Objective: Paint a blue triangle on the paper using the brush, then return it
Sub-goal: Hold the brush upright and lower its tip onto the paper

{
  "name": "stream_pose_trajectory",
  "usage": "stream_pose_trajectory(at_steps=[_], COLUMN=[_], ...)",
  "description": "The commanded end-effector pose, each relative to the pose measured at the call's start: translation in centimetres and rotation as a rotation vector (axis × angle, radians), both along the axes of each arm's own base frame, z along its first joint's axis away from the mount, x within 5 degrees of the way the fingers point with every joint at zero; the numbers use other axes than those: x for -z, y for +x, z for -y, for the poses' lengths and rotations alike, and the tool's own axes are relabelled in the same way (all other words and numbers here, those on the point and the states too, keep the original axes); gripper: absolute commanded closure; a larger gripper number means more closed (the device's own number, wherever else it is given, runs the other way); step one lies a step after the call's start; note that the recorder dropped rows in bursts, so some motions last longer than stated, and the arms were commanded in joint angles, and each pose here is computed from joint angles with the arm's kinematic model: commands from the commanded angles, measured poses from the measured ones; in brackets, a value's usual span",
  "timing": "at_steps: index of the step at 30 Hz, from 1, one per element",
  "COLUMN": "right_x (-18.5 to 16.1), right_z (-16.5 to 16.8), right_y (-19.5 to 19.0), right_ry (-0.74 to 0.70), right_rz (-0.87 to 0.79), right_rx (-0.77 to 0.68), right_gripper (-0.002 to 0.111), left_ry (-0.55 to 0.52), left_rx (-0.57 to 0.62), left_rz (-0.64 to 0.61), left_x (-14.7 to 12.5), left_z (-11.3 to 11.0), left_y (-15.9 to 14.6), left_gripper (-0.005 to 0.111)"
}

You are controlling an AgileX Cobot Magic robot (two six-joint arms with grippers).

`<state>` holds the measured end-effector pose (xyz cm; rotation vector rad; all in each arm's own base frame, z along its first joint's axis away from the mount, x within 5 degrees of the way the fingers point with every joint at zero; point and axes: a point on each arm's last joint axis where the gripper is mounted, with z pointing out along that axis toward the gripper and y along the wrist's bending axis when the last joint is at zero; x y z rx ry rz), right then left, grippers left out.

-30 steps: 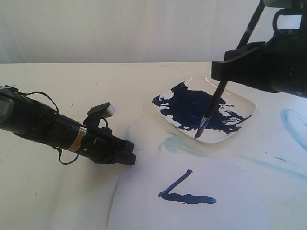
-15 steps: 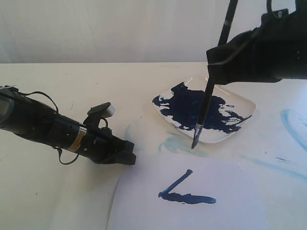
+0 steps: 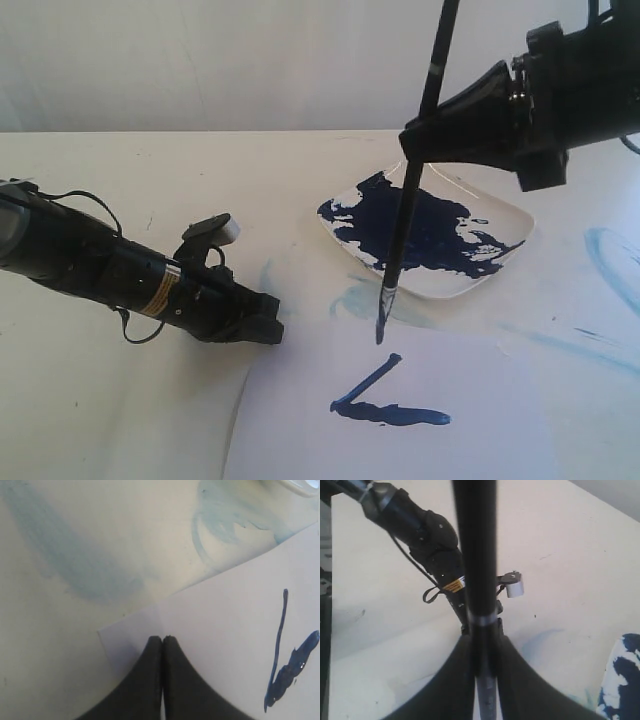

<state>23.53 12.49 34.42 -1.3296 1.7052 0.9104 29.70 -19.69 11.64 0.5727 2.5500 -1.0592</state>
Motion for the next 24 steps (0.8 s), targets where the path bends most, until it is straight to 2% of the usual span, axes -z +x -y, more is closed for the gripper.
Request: stream_pose_trajectory(at_steps=[1, 6, 10, 12, 15, 19, 24], right_x=[0.3, 0.4, 0.4, 0.4, 1.0, 2.8, 5.0], right_z=[1.2, 1.2, 1.2, 1.2, 1.2, 1.4, 1.1], right_y=[2.0, 2.1, 2.3, 2.2, 2.5, 3.3, 4.6], right_ry=[0.006, 0.007, 0.035, 0.027, -0.011, -0.069, -0.074], right_rz=[0.091, 0.093, -0.060, -0.029, 0.111, 0.093, 0.033], right_rx=[-0.039, -0.041, 0.049, 0.019, -0.061, -0.091, -0.104], right_gripper=[0.108, 0.108, 0.108, 0.108, 0.108, 0.108, 0.108], left_ry=[0.022, 0.024, 0.023, 0.023, 0.024, 0.024, 0.027], left_rx=[0.009, 0.007, 0.008, 0.008, 0.007, 0.007, 0.015], left_rz=[0.011, 0.013, 0.012, 0.012, 0.013, 0.013, 0.023], left_x=[0.2, 0.2, 0.2, 0.2, 0.2, 0.2, 0.2], left_z=[0.0, 0.0, 0.0, 0.0, 0.0, 0.0, 0.0], left_y=[-0.1, 0.0, 0.0, 0.0, 0.0, 0.0, 0.0], left_gripper=[0.107, 0.107, 0.107, 0.107, 0.107, 0.107, 0.107])
